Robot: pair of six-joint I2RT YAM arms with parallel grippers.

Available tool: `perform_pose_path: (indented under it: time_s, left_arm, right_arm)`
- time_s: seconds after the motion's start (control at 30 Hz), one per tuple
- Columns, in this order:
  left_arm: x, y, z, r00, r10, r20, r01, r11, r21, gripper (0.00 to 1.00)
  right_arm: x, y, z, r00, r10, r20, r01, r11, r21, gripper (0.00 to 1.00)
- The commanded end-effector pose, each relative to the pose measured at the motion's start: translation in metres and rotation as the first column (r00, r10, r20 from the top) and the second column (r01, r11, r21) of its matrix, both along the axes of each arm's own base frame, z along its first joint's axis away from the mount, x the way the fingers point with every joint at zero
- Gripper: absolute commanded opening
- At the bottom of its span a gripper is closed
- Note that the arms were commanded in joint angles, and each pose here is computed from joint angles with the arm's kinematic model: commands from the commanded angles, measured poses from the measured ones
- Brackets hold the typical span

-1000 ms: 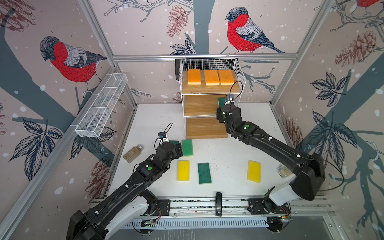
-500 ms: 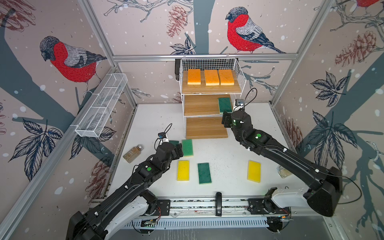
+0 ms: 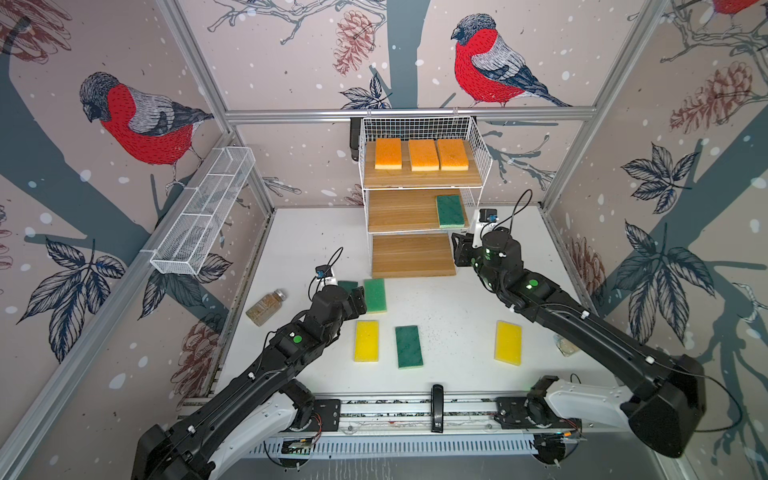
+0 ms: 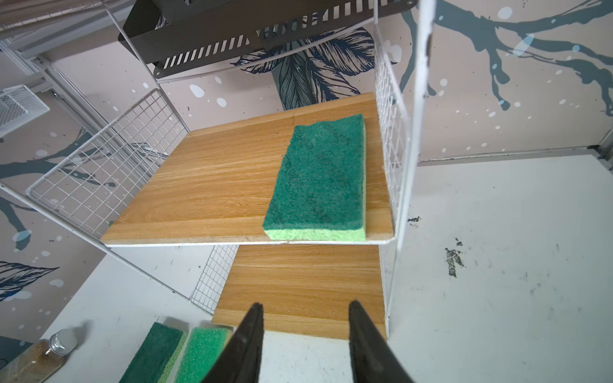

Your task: Place and organize the cleaning sponges onto the shelf

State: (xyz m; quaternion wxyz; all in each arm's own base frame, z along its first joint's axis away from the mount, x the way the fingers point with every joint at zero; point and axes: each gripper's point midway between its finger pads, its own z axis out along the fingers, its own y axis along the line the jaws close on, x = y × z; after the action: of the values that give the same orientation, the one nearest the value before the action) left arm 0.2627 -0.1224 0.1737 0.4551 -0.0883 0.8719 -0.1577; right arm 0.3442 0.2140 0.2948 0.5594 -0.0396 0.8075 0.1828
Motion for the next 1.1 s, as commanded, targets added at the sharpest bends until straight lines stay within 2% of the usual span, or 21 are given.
perform_pose_path:
  time_s: [0.0, 0.57, 1.07]
  left_arm:
    - [0.005, -0.003, 0.009, 0.999, 0.002, 0.037, -0.001, 1.000, -0.028, 0.87]
    - [0.010, -0.004, 0.019, 0.998, 0.001, 0.057, -0.001, 1.000, -0.006, 0.87]
    - [0.011, -0.004, 0.021, 0.998, 0.003, 0.058, -0.003, 1.000, -0.008, 0.87]
  right_arm:
    - [0.003, 0.006, 0.011, 0.999, 0.028, 0.024, -0.030, 0.997, 0.076, 0.41]
    - [0.036, 0.002, -0.001, 1.000, -0.018, 0.007, 0.018, 0.998, 0.058, 0.41]
    - [0.049, -0.011, -0.003, 0.998, -0.065, 0.009, 0.064, 0.996, 0.069, 0.42]
